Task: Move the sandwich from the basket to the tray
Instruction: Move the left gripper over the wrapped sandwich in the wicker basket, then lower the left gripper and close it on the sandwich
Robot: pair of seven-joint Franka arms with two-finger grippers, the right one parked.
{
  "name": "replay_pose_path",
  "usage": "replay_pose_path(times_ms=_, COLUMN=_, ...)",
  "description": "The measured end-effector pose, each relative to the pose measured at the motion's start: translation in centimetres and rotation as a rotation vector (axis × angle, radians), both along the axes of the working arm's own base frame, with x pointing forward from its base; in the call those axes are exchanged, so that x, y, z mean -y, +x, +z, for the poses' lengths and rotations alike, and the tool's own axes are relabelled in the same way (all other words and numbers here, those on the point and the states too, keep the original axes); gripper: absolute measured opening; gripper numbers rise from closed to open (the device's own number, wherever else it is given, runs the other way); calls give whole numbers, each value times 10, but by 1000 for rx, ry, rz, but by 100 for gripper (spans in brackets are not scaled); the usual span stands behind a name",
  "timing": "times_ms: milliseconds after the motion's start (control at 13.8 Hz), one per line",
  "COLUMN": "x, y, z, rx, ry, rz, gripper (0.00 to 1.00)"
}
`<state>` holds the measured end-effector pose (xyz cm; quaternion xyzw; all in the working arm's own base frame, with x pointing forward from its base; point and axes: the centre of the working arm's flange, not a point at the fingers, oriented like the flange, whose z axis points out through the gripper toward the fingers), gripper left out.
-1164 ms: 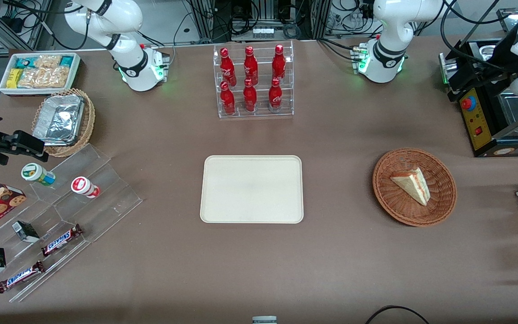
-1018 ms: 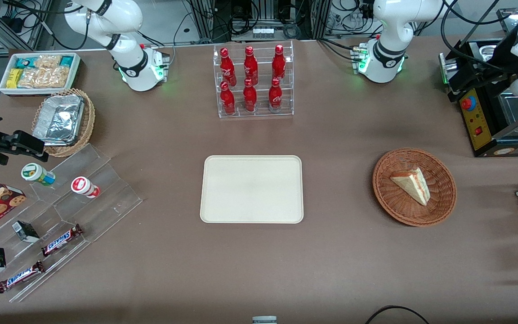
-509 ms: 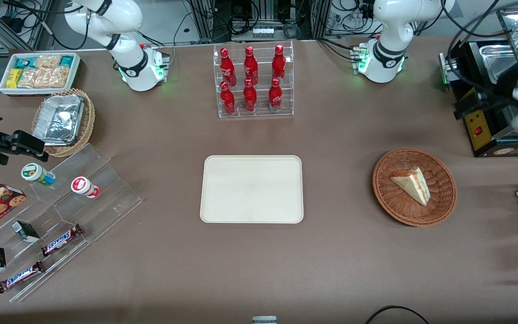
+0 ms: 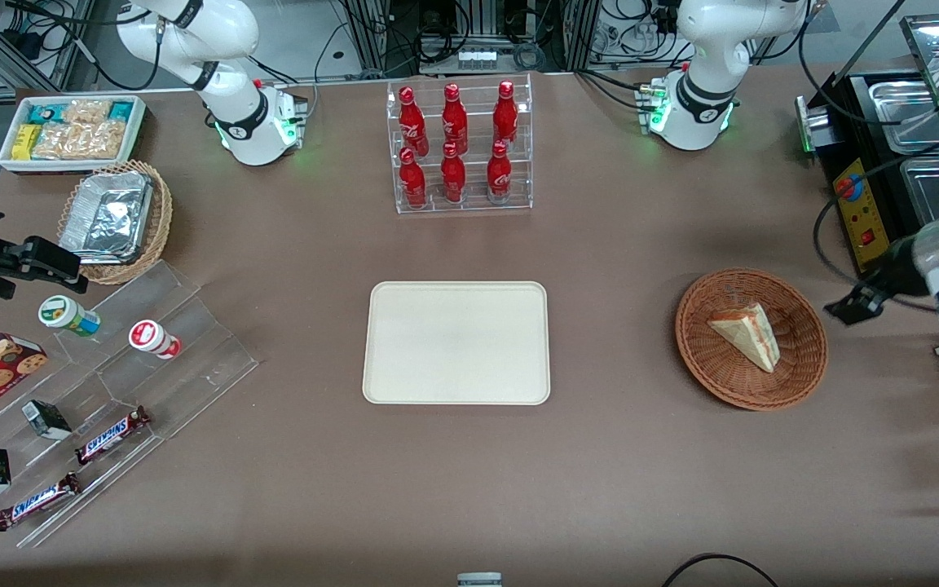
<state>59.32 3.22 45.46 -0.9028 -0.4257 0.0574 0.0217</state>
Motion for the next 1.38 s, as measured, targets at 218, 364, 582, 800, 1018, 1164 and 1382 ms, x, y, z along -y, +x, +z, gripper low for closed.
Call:
replay_pose_path(times_ms=218, x=17, y=-1, z=-60, rx=39, ry=11, rz=106, gripper=100)
replay_pose_path(times_ms=364, x=27, y=-4, z=-92, rx=52, ry=14, rz=164, gripper=100)
replay_pose_path(times_ms=582, x=29, y=-10, z=-129, rx=55, ry=14, rz=182, gripper=100)
replay_pose_path(times_ms=800, x=29, y=-16, z=-149, rx=33, ry=17, rz=178, gripper=100)
replay_pose_path(times_ms=1018, x=30, y=-20, z=-156, rx=18, ry=25, rz=170, gripper=100)
replay_pose_path(times_ms=1164, x=30, y=-24, z=-163, rx=4, ry=32, rz=164, gripper=100)
replay_pose_path(times_ms=1382, x=30, y=-28, z=-176, rx=-5, ry=37, rz=157, gripper=100)
